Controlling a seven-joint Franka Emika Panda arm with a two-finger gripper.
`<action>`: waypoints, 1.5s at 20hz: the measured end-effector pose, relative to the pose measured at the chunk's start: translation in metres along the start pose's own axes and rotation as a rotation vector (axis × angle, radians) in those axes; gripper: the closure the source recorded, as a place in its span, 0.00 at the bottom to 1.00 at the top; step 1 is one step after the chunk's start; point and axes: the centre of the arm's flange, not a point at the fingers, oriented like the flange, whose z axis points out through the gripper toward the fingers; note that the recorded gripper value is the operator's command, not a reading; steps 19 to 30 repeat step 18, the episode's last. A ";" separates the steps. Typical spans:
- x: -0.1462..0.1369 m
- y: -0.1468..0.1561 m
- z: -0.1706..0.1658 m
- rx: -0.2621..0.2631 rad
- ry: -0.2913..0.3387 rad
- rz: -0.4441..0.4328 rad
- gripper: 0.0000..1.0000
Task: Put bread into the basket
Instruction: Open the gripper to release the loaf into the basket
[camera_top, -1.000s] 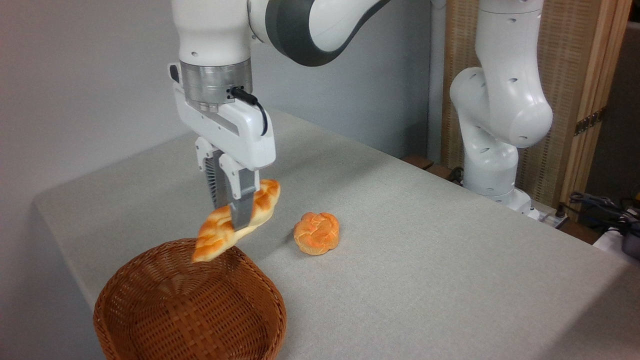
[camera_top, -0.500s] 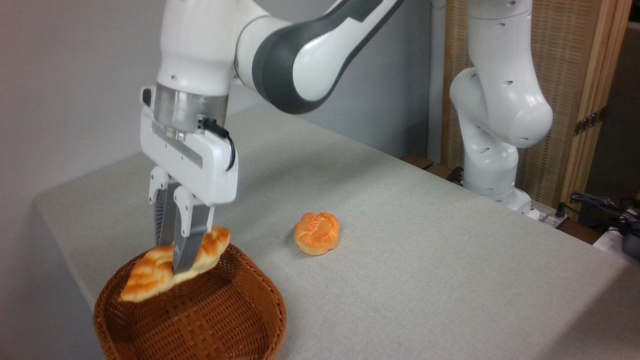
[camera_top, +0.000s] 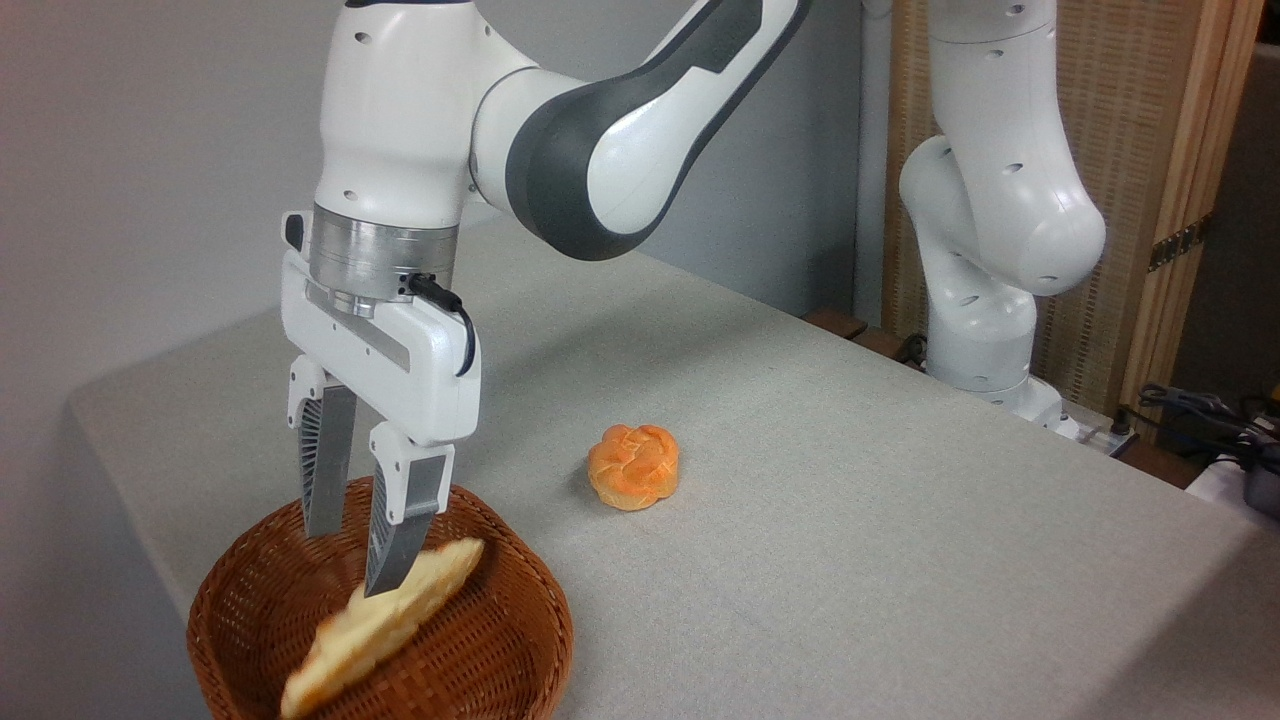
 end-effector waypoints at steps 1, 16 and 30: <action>0.000 0.000 0.000 0.000 0.000 0.000 0.00; -0.016 0.024 -0.124 -0.225 -0.172 -0.004 0.00; -0.014 0.030 -0.119 -0.238 -0.192 -0.006 0.00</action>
